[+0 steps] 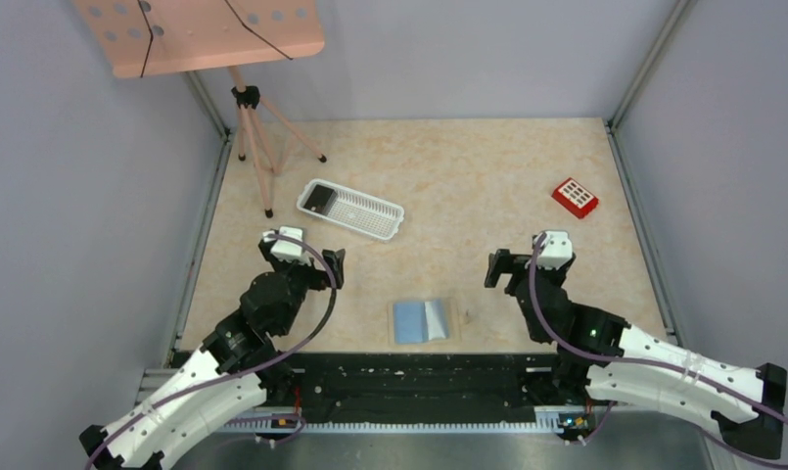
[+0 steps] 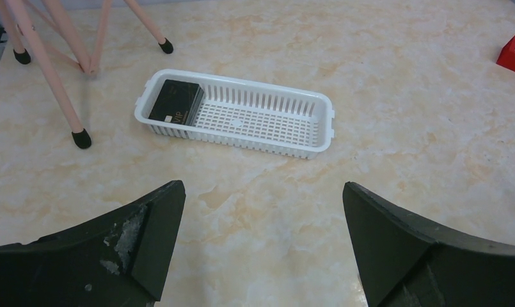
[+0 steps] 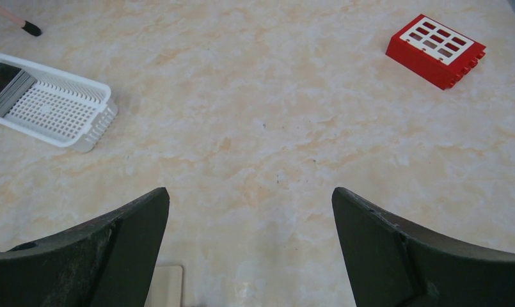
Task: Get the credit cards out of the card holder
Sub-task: Reset both arms
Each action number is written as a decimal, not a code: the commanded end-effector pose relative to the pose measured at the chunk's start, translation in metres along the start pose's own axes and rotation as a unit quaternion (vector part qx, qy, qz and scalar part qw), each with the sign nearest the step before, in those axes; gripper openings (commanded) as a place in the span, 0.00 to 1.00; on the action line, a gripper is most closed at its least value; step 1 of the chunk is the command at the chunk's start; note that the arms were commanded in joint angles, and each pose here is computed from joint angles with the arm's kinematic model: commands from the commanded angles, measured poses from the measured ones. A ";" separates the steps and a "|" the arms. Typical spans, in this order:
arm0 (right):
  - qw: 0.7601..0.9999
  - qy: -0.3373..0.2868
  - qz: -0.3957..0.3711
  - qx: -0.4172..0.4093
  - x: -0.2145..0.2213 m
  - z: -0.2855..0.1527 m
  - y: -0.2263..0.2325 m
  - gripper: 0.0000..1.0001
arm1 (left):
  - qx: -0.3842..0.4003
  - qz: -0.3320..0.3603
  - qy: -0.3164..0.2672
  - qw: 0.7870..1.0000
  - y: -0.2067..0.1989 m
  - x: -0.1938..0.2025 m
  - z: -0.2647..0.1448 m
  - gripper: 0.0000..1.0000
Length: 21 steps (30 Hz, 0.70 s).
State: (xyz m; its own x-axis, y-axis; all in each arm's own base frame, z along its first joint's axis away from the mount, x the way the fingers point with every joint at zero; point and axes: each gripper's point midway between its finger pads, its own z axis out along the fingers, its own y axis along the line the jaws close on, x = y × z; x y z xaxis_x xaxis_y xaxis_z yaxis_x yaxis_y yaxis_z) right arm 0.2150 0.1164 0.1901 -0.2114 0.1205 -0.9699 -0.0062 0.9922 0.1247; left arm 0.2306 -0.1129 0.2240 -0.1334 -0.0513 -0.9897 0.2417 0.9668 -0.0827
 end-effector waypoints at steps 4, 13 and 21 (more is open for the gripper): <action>0.998 0.012 -0.006 -0.062 -0.011 0.006 0.029 0.99 | 0.067 -0.016 0.002 0.998 -0.028 -0.012 0.001 0.99; 0.992 0.042 0.021 -0.118 -0.011 -0.001 0.055 0.99 | 0.134 -0.040 0.030 0.990 -0.057 -0.009 -0.003 0.99; 0.988 0.030 0.061 -0.140 -0.046 -0.013 0.062 0.99 | 0.157 -0.045 0.012 0.987 -0.061 -0.031 -0.013 0.99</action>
State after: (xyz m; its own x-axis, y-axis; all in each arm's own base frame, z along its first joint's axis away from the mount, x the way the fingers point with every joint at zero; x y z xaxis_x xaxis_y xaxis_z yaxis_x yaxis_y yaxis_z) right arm 0.2106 0.1726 0.2017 -0.3255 0.1315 -0.9363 -0.2460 0.9444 0.2182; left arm 0.2112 -0.1644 0.2241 -0.2516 -0.0635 -0.9657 0.4760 0.8607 -0.1806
